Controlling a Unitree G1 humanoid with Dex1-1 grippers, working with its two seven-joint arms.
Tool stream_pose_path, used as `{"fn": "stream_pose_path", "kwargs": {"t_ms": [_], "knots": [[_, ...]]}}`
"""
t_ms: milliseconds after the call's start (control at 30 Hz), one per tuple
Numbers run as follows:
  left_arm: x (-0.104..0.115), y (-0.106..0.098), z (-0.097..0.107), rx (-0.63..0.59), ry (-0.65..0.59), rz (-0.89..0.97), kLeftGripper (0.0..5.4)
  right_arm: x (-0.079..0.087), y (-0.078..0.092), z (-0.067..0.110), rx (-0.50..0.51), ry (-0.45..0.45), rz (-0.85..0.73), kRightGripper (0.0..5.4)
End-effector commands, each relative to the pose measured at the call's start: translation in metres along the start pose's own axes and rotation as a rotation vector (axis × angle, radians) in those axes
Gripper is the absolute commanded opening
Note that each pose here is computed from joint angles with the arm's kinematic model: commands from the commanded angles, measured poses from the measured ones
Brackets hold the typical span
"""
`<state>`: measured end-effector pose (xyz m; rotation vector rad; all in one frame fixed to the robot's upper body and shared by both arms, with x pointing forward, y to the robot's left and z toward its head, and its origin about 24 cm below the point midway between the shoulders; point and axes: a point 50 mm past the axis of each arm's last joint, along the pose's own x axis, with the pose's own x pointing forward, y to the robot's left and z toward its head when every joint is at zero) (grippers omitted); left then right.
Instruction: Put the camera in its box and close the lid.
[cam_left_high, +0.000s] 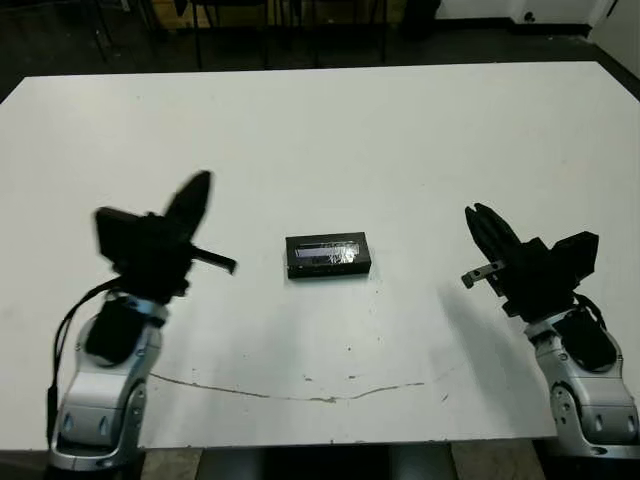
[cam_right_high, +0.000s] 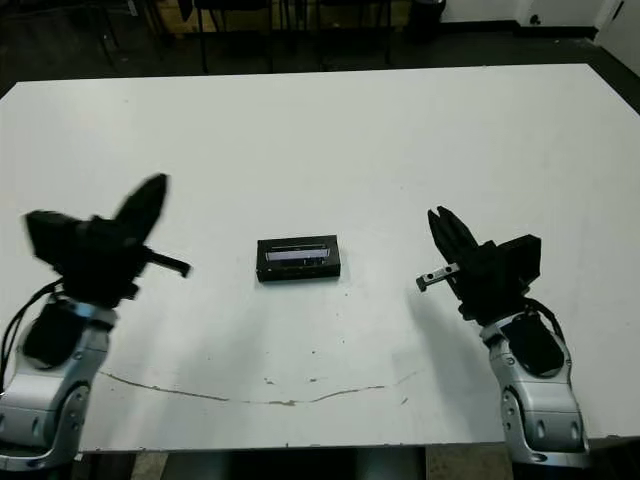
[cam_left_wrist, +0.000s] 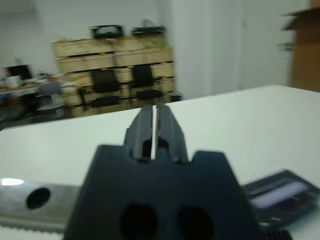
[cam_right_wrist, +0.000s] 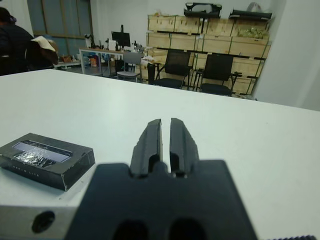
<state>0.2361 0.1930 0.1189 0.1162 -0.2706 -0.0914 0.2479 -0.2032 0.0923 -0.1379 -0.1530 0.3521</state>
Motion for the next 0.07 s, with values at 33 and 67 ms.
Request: {"fn": "stream_pose_path", "kwargs": {"t_ms": [33,67], "knots": [[-0.0091,0.0038,-0.017,-0.024,0.042,0.087,0.02,0.0007,0.0011,-0.0043,-0.001,0.023,-0.014,0.0],[-0.0104,0.0029,-0.0188,-0.027,0.043,0.097,0.02,0.0004,0.001,-0.0044,-0.004,0.023,-0.017,0.0]]}}
